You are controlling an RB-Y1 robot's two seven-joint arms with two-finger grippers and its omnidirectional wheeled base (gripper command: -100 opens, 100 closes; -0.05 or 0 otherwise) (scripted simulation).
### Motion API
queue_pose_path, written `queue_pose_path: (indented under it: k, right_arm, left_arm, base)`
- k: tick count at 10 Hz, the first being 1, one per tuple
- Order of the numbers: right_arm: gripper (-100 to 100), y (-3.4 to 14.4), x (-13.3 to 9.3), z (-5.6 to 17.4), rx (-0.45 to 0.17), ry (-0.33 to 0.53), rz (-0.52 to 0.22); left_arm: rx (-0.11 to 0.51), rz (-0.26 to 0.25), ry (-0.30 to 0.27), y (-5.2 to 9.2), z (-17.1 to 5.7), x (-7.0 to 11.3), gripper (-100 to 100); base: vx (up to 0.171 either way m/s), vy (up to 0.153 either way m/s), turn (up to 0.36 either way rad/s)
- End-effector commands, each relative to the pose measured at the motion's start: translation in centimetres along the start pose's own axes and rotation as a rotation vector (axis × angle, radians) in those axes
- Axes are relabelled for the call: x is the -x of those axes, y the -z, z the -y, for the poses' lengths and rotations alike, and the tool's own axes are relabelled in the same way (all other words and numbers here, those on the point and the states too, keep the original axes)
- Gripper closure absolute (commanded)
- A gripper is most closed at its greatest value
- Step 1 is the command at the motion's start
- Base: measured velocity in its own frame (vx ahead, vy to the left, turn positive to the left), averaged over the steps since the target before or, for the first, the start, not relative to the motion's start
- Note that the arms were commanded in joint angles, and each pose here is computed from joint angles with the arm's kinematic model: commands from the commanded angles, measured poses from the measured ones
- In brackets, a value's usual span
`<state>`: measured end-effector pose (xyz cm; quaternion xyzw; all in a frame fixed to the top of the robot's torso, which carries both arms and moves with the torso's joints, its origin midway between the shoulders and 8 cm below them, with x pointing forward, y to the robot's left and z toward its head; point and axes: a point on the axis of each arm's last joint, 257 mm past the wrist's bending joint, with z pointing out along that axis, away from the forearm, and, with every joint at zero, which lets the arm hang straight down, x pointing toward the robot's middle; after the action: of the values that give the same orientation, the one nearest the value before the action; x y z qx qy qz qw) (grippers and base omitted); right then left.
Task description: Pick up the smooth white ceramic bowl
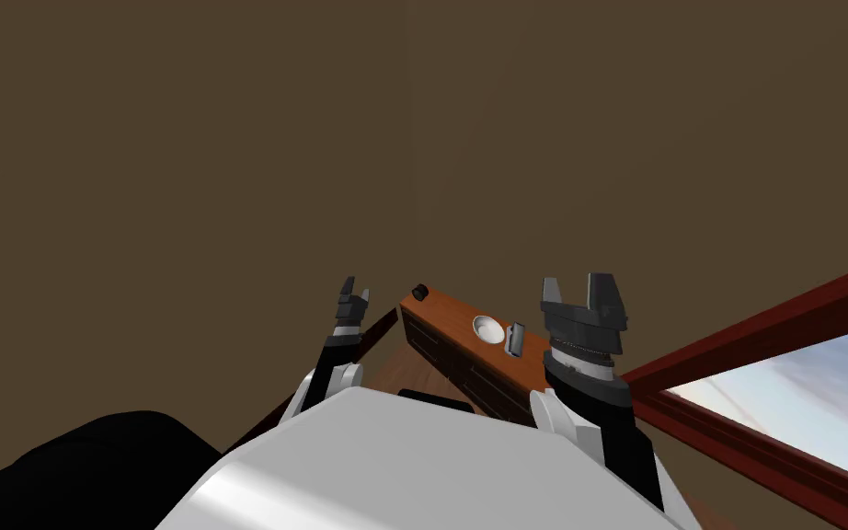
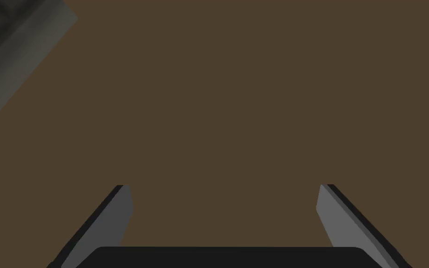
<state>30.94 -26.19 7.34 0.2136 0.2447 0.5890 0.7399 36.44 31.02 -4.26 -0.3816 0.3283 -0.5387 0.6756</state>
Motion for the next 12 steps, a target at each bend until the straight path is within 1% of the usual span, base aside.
queue_pose_path:
  k: [1,3,5,6,8,9,11,12]
  right_arm:
    - [-100,0.2,-1.0,1.0,-0.012,0.035,-0.048]
    - [-100,0.5,-2.4,2.5,-0.029,0.084,-0.108]
    - [-100,1.1,-4.0,4.5,-0.050,0.151,-0.183]
    - [-100,1.1,-4.0,4.5,-0.050,0.151,-0.183]
    - [-100,1.8,-5.9,6.7,-0.065,0.233,-0.272]
    - [-100,2.0,-5.9,7.1,-0.073,0.234,-0.274]
    - [-100,3.0,-7.8,9.5,-0.083,0.330,-0.375]
    - [-100,3.3,-7.7,10.1,-0.097,0.330,-0.379]
  left_arm:
    - [0.000,0.000,0.000,0.0,0.0,0.0,0]
    - [0.000,0.000,0.000,0.0,0.0,0.0,0]
    - [0.000,0.000,0.000,0.0,0.0,0.0,0]
    - [0.000,0.000,0.000,0.0,0.0,0.0,0]
    - [0.000,0.000,0.000,0.0,0.0,0.0,0]
    - [0.000,0.000,0.000,0.0,0.0,0.0,0]
    - [0.000,0.000,0.000,0.0,0.0,0.0,0]
    - [0.000,0.000,0.000,0.0,0.0,0.0,0]
  base:
    - [0.025,0.026,0.084]
    - [0.045,0.050,0.083]
    - [0.054,0.055,0.101]
    - [0.044,0.039,0.039]
    - [0.044,0.053,0.114]
    - [0.038,0.040,0.044]
    - [0.041,0.043,0.143]
    - [0.044,0.032,0.047]
